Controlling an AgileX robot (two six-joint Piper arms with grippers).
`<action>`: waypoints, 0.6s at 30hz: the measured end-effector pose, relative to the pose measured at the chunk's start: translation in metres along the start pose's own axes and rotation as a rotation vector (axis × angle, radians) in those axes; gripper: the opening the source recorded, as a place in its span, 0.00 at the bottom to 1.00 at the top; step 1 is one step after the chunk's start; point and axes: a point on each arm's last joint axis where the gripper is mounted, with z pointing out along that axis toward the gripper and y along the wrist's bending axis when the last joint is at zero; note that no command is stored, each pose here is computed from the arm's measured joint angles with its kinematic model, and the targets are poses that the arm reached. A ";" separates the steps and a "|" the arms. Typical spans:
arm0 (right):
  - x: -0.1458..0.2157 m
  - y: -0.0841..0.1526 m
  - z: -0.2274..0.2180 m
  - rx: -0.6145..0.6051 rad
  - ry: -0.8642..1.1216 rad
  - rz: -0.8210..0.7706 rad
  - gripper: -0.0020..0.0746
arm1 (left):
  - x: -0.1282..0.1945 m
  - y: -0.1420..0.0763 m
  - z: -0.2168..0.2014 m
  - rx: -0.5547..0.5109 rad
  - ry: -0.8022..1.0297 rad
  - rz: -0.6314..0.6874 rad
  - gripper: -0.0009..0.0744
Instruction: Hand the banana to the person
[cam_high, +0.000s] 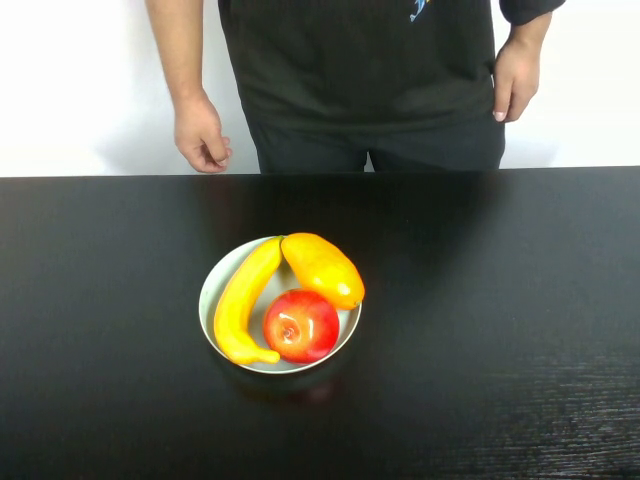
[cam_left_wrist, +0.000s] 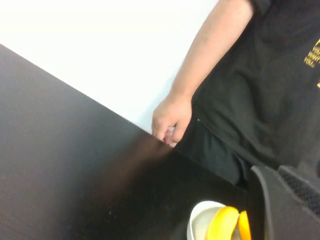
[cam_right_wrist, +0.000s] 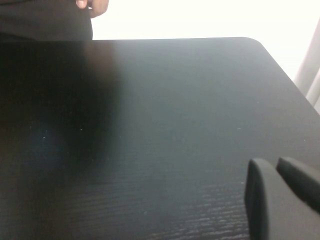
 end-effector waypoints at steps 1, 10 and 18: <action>0.000 0.000 0.000 0.000 0.000 0.000 0.01 | 0.000 0.000 0.000 0.002 -0.005 -0.005 0.01; 0.000 0.000 0.000 0.000 0.000 0.000 0.01 | -0.022 -0.019 -0.004 -0.037 0.182 -0.054 0.01; 0.000 0.000 0.000 0.000 0.000 0.000 0.01 | -0.076 -0.060 0.026 -0.105 0.727 0.258 0.01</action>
